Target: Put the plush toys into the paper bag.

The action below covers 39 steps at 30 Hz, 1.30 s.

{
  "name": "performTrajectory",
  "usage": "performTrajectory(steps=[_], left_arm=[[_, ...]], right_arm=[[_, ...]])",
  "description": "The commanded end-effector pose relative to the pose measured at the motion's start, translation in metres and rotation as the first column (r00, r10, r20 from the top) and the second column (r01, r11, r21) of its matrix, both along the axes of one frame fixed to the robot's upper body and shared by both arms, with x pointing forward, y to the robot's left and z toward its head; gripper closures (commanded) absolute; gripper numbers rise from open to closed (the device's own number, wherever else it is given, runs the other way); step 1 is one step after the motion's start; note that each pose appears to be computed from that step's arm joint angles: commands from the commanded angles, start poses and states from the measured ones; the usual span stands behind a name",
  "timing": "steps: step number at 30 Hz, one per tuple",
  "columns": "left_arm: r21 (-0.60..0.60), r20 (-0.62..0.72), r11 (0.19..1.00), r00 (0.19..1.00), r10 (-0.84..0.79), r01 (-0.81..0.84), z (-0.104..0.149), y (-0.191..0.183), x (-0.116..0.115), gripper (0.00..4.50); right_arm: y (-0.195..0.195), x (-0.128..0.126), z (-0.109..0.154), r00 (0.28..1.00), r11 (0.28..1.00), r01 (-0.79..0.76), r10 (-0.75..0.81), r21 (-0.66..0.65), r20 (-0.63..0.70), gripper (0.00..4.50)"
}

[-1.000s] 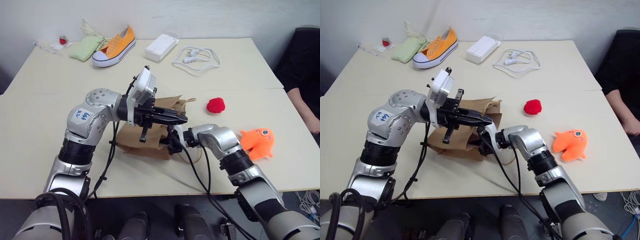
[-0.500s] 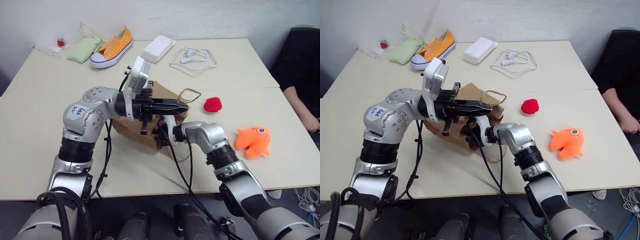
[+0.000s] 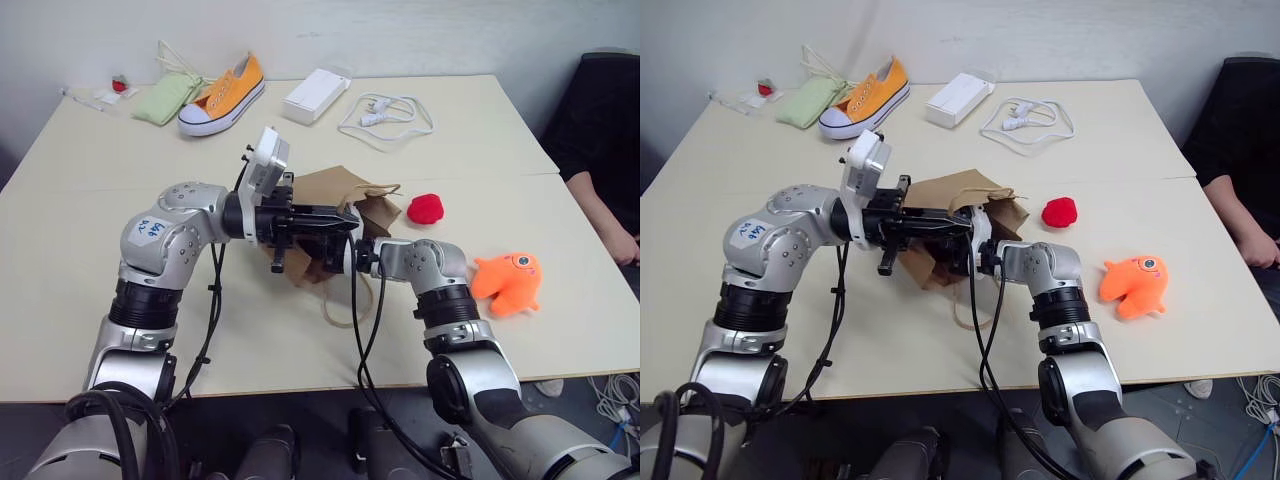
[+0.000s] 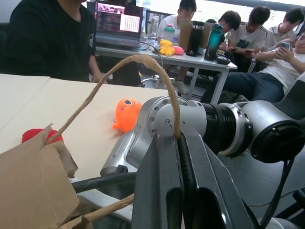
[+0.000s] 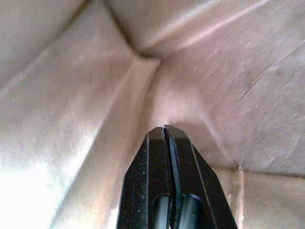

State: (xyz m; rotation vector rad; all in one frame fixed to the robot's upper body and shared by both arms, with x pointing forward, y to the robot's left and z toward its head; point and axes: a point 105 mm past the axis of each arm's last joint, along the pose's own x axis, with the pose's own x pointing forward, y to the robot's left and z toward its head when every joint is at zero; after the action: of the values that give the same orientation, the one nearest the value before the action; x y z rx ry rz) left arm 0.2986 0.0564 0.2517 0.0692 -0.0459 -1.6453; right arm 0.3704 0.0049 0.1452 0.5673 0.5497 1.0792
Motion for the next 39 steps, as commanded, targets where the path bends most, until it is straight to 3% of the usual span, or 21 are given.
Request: performTrajectory(steps=[1, 6, 8, 12, 16, 24, 35, 39], left_arm=[[-0.033, 0.044, 0.999, 0.998, -0.035, 0.036, 0.020, -0.001, -0.009, 4.50], [-0.088, 0.034, 0.996, 0.999, -0.030, 0.033, 0.039, -0.001, -0.007, 4.50], [-0.134, 0.027, 0.991, 1.000, -0.008, 0.012, 0.050, -0.001, -0.003, 4.50], [-0.192, 0.002, 0.980, 0.999, 0.053, -0.051, 0.064, 0.001, 0.011, 4.50], [-0.126, 0.021, 0.989, 0.996, 0.084, -0.081, 0.045, 0.004, 0.018, 4.50], [-0.178, 0.043, 0.974, 0.988, 0.149, -0.140, 0.060, 0.017, 0.027, 4.50], [-0.243, 0.020, 0.934, 0.961, 0.276, -0.263, 0.068, 0.040, 0.047, 4.50], [-0.212, 0.005, 0.948, 0.970, 0.243, -0.237, 0.055, 0.033, 0.043, 4.50]], right_arm=[[-0.002, 0.005, -0.001, 0.999, 0.999, 0.039, -0.039, 0.022, 0.002, 4.46], [-0.002, 0.016, -0.006, 0.995, 0.996, 0.093, -0.094, -0.007, -0.021, 4.46], [-0.002, 0.019, -0.013, 0.994, 0.991, 0.108, -0.108, -0.079, 0.012, 4.46], [-0.007, 0.025, -0.029, 0.976, 0.948, 0.156, -0.104, -0.277, 0.193, 4.46], [-0.010, 0.029, -0.037, 0.884, 0.841, 0.212, 0.052, -0.498, 0.465, 4.46], [-0.017, 0.030, -0.032, 0.791, 0.769, 0.272, 0.163, -0.578, 0.590, 4.46], [-0.037, 0.025, -0.007, 0.751, 0.776, 0.350, 0.102, -0.524, 0.653, 4.46], [-0.036, 0.010, 0.011, 0.699, 0.841, 0.333, 0.084, -0.427, 0.711, 4.46]])
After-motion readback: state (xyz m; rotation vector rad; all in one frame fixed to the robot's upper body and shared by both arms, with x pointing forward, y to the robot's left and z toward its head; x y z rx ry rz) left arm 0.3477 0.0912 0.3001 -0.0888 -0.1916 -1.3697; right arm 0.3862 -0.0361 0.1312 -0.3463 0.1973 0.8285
